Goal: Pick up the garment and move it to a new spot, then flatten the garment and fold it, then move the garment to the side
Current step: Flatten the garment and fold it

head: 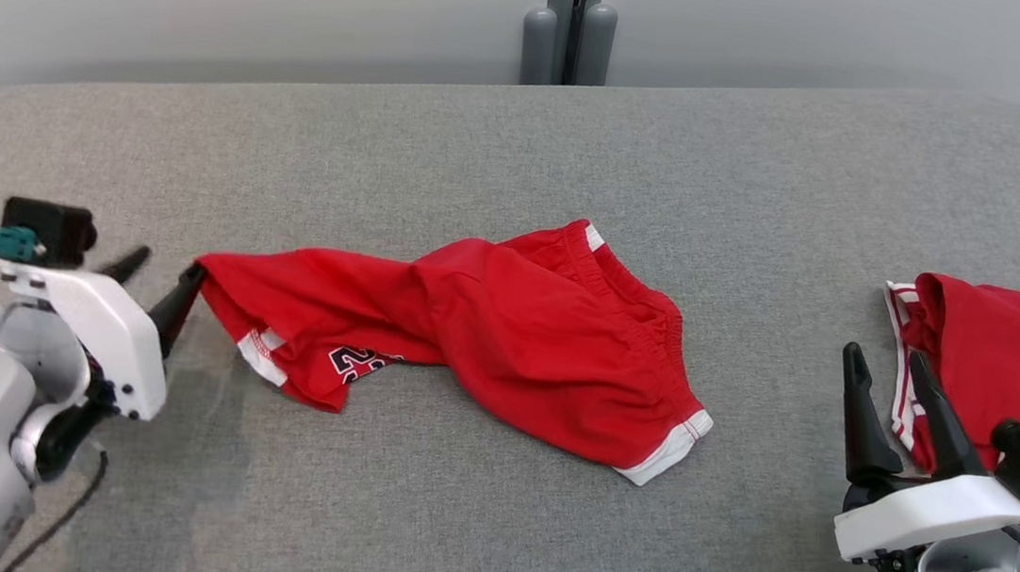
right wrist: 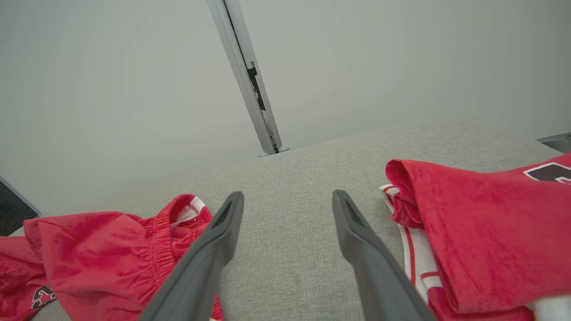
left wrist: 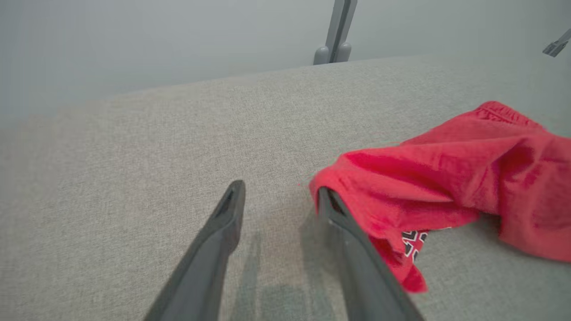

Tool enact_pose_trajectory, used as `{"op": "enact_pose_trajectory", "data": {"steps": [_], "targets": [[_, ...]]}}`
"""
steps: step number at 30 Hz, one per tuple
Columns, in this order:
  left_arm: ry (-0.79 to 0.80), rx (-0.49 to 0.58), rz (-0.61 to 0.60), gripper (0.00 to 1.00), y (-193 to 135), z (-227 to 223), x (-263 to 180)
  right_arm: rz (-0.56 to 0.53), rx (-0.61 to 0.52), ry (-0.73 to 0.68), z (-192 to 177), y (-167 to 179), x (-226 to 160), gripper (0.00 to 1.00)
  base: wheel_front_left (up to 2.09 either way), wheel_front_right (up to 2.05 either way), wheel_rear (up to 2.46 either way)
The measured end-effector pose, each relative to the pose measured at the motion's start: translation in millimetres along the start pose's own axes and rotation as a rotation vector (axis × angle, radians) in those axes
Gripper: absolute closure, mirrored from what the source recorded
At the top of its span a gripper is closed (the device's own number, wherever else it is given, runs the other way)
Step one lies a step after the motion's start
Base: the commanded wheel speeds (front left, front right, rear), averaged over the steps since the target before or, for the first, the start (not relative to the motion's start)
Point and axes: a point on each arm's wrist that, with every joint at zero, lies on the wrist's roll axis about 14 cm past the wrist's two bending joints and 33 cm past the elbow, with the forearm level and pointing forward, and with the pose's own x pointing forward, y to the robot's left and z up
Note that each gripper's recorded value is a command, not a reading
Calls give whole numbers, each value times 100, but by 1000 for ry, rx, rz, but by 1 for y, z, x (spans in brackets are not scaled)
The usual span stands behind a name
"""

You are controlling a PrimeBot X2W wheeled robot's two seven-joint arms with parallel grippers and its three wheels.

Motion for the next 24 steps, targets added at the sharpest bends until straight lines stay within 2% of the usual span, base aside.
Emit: {"op": "enact_pose_trajectory", "data": {"steps": [6, 9, 15, 19, 24], "targets": [[-93, 40, 24, 0, 11, 28, -6, -10, -1, -4, 2, -4, -5, 0, 0, 0, 0], [-203, 53, 37, 0, 10, 52, -18, -15, 5, -17, 5, -4, -9, 0, 0, 0, 0], [-217, 9, 8, 0, -14, 29, -33, -11, 10, -18, 4, -1, -12, 0, 0, 0, 0], [-195, -96, -57, 0, -51, 0, -41, -13, 13, -15, 3, -2, -12, 0, 0, 0, 0], [-194, -185, -67, 0, -74, -20, -48, -15, 11, -14, 3, -4, -11, 0, 0, 0, 0]]}}
